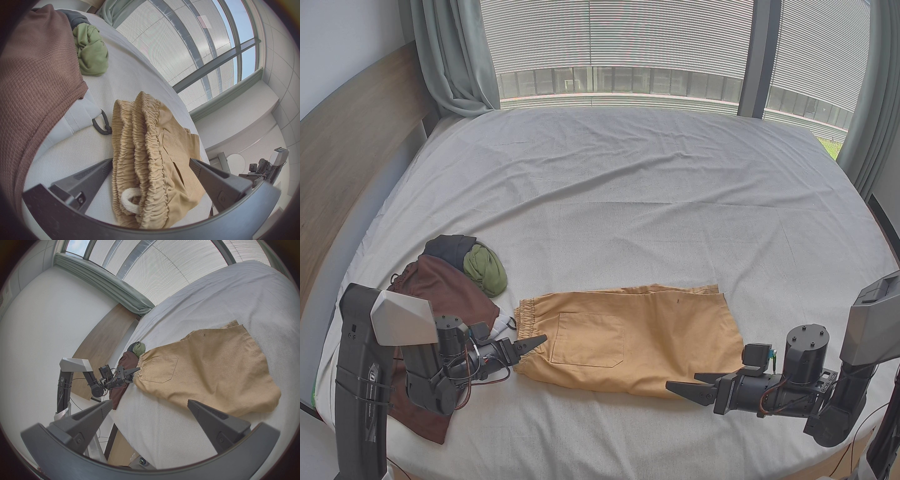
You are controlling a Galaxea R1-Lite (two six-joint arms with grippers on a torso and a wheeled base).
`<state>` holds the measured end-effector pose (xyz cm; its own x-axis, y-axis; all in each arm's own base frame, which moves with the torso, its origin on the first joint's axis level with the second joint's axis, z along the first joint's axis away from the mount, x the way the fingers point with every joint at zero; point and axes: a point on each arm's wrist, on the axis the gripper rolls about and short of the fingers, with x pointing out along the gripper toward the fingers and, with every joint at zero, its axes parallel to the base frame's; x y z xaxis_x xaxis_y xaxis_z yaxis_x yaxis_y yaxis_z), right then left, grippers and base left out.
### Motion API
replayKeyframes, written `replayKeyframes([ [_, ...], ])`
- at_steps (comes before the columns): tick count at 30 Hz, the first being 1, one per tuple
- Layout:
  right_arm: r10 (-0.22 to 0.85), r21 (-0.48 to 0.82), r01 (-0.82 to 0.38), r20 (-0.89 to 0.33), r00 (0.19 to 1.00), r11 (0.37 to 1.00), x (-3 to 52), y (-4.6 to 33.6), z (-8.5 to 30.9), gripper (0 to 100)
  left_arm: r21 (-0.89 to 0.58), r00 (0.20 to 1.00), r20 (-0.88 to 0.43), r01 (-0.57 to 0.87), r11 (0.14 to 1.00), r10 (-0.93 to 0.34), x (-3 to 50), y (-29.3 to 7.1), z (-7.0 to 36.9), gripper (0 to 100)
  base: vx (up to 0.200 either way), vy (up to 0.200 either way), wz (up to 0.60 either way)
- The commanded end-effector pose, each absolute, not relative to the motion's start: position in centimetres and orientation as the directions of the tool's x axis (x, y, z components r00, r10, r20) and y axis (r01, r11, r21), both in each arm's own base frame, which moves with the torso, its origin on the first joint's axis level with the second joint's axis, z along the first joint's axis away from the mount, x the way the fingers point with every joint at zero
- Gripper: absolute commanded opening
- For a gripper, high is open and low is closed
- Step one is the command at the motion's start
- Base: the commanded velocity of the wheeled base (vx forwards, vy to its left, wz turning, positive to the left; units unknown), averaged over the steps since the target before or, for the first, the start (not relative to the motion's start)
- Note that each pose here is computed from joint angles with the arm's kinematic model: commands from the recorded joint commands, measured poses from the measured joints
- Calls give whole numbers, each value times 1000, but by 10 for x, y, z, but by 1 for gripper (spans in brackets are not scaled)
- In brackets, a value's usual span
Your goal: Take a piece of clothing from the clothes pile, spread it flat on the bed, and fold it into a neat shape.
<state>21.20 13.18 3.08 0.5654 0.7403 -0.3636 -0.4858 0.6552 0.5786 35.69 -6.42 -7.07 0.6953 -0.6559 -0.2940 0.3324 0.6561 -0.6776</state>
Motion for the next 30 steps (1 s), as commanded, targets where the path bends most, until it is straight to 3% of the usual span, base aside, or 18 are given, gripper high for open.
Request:
replayKeyframes([
  [1, 741, 580, -486, -363, 565, 654, 212, 132, 31, 100, -689, 691, -295, 325, 648, -660, 357, -67, -72, 0, 0, 0, 0],
  [10, 731, 582, -472, -363, 578, 662, 216, 127, 30, 100, -692, 690, -285, 333, 641, -666, 358, -64, -69, 0, 0, 0, 0],
  [16, 704, 584, -442, -357, 614, 681, 223, 115, 31, 100, -686, 713, -257, 341, 643, -652, 349, -52, -39, 0, 0, 0, 0],
  [30, 737, 601, -481, -296, 608, 639, 245, 108, 34, 100, -690, 735, -244, 327, 646, -632, 327, -20, -9, 0, 0, 0, 0],
])
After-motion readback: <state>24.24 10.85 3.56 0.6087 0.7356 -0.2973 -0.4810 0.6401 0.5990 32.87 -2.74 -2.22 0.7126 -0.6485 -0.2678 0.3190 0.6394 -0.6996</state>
